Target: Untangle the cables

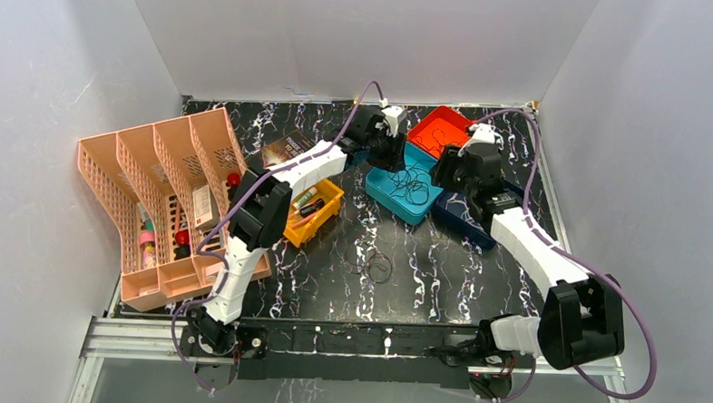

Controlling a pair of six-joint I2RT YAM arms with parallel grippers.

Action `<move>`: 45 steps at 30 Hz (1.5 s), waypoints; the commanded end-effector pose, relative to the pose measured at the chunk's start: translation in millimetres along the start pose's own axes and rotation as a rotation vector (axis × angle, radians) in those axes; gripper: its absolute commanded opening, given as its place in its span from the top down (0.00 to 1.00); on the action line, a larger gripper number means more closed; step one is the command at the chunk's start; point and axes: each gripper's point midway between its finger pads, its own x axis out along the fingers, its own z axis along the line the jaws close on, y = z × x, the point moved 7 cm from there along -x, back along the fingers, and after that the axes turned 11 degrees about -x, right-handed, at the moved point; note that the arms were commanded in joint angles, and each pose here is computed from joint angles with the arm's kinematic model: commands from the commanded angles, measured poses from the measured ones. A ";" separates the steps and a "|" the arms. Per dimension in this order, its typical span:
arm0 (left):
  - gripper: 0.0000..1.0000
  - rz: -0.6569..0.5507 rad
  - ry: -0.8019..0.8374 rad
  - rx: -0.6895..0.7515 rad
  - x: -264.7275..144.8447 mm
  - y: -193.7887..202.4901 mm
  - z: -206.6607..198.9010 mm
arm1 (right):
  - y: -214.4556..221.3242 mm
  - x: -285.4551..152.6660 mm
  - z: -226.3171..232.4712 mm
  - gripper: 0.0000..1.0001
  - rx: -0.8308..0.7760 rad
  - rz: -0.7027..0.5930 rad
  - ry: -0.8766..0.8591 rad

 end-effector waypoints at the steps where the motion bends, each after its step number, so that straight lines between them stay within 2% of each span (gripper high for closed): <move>1: 0.51 -0.100 0.029 0.035 -44.4 -34.7 -22.3 | -8.2 -15.4 4.1 0.46 0.030 -0.060 -0.039; 7: 0.46 -0.160 0.007 0.054 -83.2 -44.3 -32.1 | -2.9 -37.4 6.4 0.44 0.040 -0.080 -0.074; 12: 0.45 -0.183 -0.017 0.043 -124.4 -32.8 -35.8 | 5.8 -59.9 12.2 0.43 0.087 -0.070 -0.132; 18: 0.45 -0.172 -0.065 0.002 -168.0 1.2 -30.5 | 20.5 -84.9 18.9 0.41 0.018 -0.023 -0.240; 24: 0.45 -0.102 -0.107 -0.022 -198.4 54.9 -33.7 | 37.4 -99.1 19.6 0.41 0.007 0.029 -0.275; 33: 0.45 -0.016 -0.166 -0.140 -208.2 134.9 -34.4 | 62.4 -96.5 20.5 0.41 0.049 0.090 -0.301; 45: 0.44 0.033 -0.182 -0.210 -181.5 169.4 -17.8 | 65.7 -95.4 21.2 0.41 0.053 0.101 -0.310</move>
